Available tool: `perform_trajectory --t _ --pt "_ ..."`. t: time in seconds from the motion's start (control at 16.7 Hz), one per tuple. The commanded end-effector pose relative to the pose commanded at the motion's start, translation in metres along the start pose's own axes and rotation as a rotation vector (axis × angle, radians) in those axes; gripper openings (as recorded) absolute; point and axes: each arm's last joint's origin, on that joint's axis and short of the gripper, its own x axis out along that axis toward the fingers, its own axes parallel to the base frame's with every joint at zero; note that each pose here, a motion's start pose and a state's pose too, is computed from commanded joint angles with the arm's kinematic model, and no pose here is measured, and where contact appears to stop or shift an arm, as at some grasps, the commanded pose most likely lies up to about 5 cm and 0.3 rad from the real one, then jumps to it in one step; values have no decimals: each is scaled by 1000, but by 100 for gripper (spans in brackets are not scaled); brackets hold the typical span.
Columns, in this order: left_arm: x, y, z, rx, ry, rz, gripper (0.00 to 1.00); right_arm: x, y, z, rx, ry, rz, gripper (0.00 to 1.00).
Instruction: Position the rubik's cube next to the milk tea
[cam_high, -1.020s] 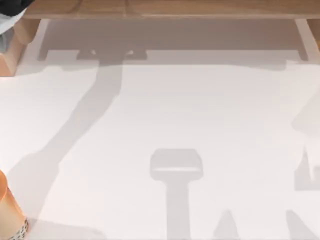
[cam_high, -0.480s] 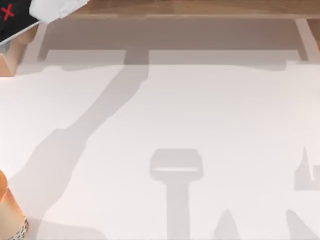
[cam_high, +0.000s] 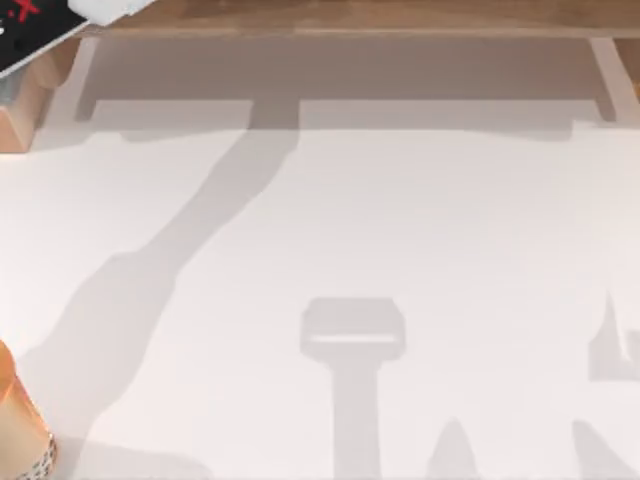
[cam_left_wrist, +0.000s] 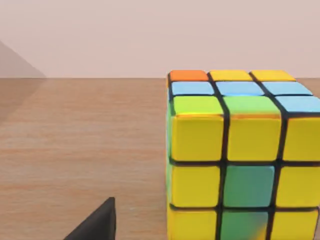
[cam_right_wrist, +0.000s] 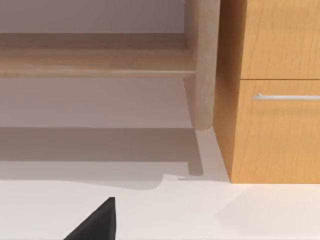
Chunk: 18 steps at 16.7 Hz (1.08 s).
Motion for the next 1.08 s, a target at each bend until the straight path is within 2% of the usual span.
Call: perform_trajectory --t 0.48,0.78,1.08 --pt "43 -1 -1 -3 -5 0 100 0 0 0 0 0 0 100" --pt "48 -1 -5 -1 0 0 100 0 0 0 0 0 0 100" --pt "48 -1 -5 -1 0 0 62 0 0 0 0 0 0 100"
